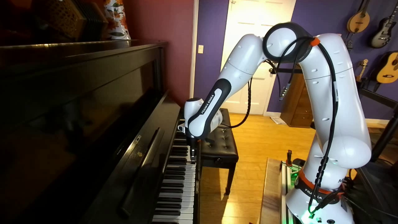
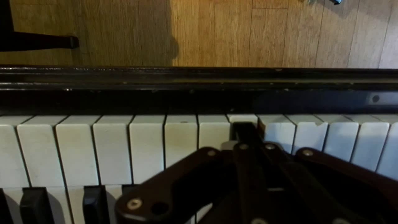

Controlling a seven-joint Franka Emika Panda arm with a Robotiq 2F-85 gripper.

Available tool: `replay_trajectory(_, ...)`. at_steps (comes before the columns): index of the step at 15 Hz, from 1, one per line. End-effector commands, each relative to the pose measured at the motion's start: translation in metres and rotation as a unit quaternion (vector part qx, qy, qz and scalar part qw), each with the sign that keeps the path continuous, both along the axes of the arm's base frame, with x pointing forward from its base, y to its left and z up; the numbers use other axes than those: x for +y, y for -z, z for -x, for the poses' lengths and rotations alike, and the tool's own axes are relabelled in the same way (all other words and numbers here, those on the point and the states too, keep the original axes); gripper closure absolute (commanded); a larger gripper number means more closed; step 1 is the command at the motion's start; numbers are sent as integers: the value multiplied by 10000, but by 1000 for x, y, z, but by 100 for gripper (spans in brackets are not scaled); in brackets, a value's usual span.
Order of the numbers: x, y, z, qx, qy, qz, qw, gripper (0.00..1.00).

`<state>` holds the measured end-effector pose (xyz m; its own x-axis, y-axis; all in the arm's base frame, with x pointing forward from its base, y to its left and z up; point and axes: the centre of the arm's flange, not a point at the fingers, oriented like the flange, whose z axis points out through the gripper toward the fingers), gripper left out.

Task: Press the second c key and f key from the right on the piano simultaneously, press the third d key from the right on the piano

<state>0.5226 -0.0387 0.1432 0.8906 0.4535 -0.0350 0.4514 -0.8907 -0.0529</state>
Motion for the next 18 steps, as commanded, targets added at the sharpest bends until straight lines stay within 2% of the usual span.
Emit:
replay_trajectory(1, -3, 17, -9, 135, 61, 44, 9999, 100)
replay_trajectory(11, -2, 11, -6, 114, 58, 45, 9999, 100)
replay_trajectory(18, 0, -47, 25, -460, -42, -91, 9989, 100)
